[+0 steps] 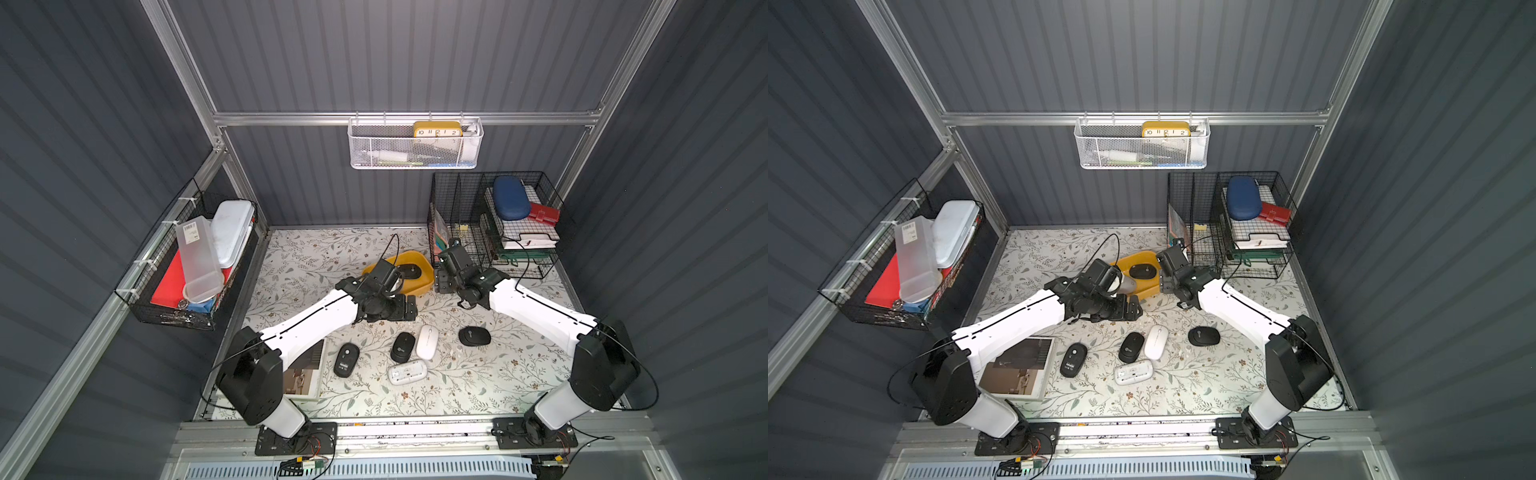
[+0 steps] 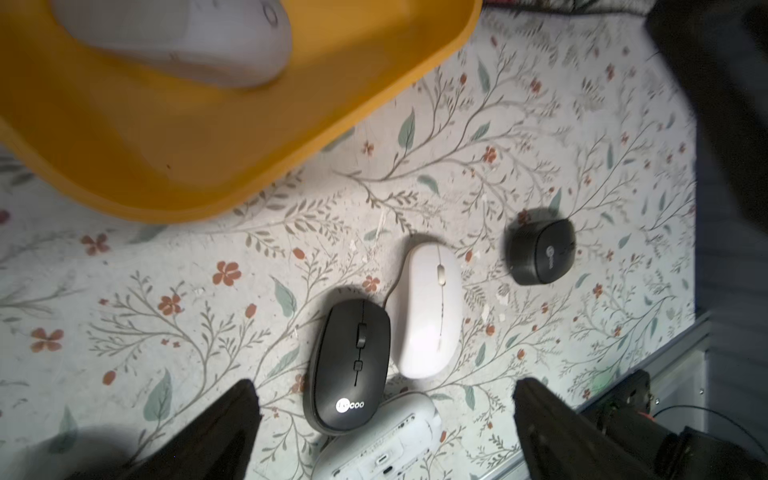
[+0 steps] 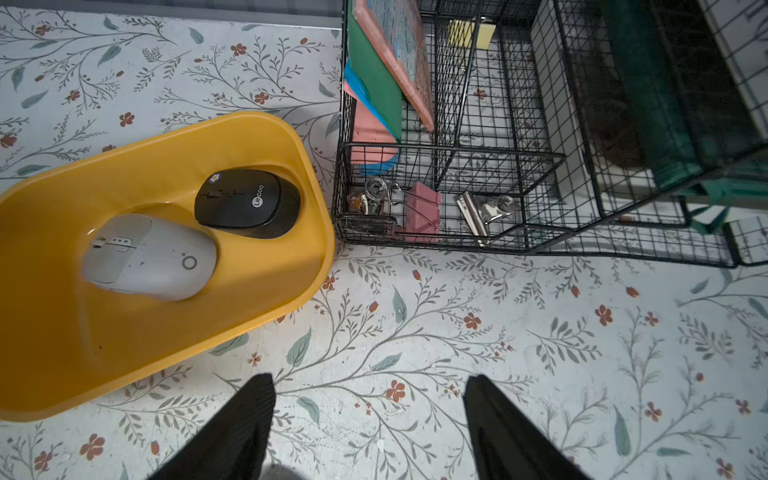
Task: Put the mouse in the storage box
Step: Pick up the mouse from the center of the board.
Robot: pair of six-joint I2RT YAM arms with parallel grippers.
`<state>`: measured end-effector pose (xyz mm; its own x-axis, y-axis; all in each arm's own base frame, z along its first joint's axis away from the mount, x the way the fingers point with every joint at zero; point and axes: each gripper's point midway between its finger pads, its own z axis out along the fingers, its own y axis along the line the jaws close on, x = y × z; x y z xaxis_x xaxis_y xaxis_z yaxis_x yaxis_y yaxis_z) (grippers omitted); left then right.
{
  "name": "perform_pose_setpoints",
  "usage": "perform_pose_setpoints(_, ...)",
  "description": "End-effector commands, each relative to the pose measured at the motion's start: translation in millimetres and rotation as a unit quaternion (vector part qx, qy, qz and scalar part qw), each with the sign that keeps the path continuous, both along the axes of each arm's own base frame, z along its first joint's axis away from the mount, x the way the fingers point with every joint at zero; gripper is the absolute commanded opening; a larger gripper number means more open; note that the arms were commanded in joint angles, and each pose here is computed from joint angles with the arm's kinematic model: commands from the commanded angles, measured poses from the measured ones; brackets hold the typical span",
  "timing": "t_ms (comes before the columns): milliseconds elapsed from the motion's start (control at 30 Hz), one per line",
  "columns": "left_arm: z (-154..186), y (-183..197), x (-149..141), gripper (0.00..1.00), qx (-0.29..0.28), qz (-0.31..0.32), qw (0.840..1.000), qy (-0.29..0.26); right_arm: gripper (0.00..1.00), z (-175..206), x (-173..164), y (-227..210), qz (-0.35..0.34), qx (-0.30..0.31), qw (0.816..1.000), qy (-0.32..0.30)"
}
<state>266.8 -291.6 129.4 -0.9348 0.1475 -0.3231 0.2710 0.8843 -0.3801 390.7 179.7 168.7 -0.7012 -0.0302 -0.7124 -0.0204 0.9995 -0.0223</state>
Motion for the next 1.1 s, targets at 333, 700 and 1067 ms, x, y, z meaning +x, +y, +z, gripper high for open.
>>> perform_pose_setpoints(333,-67,2,-35,0.88,0.114,-0.046,0.991,0.053,0.78,9,-7,-13,-0.027,0.014,0.999,-0.023)
perform_pose_setpoints(700,-96,7,-48,0.78,0.157,-0.071,0.982,0.075,0.78,7,-8,-16,-0.029,0.008,0.999,-0.022)
perform_pose_setpoints(1067,-111,7,-44,0.75,0.184,-0.08,0.977,0.071,0.78,4,-9,-16,-0.027,0.006,0.999,-0.017)
